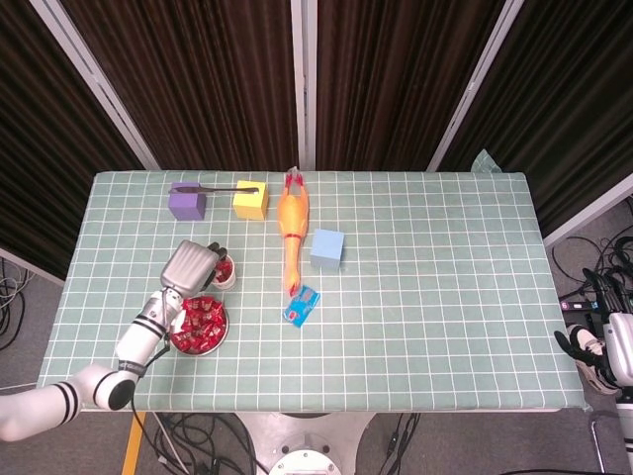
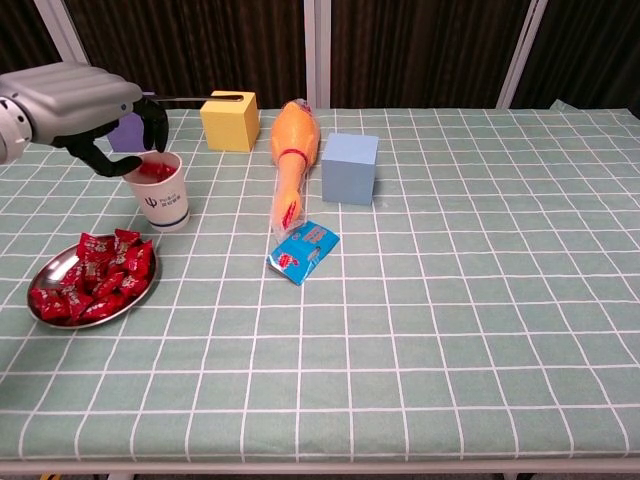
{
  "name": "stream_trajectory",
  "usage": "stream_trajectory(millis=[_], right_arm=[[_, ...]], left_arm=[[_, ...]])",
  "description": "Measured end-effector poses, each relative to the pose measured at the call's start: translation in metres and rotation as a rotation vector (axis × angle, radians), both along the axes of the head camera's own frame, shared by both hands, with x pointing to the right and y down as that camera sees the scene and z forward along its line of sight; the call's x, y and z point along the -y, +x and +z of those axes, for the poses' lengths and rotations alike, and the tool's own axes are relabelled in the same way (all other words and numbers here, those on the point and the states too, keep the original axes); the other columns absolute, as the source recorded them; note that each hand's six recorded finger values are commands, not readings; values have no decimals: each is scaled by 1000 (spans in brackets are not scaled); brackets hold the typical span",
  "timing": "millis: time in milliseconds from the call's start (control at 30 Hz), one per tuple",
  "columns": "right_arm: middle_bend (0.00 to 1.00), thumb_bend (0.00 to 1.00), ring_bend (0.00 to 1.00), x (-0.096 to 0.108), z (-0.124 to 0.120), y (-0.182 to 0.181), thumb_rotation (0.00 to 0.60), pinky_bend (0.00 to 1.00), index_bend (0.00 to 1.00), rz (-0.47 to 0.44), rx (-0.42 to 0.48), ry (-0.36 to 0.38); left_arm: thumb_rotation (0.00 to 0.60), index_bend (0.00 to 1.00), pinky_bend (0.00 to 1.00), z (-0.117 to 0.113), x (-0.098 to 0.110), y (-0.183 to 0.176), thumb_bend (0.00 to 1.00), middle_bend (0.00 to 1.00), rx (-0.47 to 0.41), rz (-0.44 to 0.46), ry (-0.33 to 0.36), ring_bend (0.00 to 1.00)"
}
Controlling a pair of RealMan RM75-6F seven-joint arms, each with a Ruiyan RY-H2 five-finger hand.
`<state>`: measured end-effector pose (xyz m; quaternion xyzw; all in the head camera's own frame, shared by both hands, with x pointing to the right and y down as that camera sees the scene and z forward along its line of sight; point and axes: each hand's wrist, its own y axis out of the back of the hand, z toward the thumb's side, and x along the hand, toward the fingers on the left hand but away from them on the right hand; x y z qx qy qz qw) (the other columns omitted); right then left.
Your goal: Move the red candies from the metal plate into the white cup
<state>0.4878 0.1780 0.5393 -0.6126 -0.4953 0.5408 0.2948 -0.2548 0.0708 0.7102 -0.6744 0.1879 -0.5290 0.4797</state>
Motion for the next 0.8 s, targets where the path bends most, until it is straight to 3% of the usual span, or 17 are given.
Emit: stream_trajectory(millis=[133,333,467,667,800], right_arm=[[98,155,17,0,0,-1,600,374,15,-3,0,1],[97,155,17,1,-2,-2,600,374,15,-7,2,6],[98,155,17,2,-1,-4,600,374,15,-16,5,4],[98,155,17,2,0,-7,600,375,15,-23,10,2],[97,155,17,1,-2,-7,600,375,15,-23,8,5]], left_arm=[[600,362,1000,-4,-4,-4,433,406,5,0,-2,882],[600,347,1000,-21,-13,-15,424,390,-37,-39,20,879],[600,373,1000,-36,-34,-30,406,402,-85,-65,44,879],[600,406,1000,-27,-81,-43,387,428,-88,-42,-39,879],[600,403,1000,-10,-93,-42,373,424,-58,-18,-85,879]])
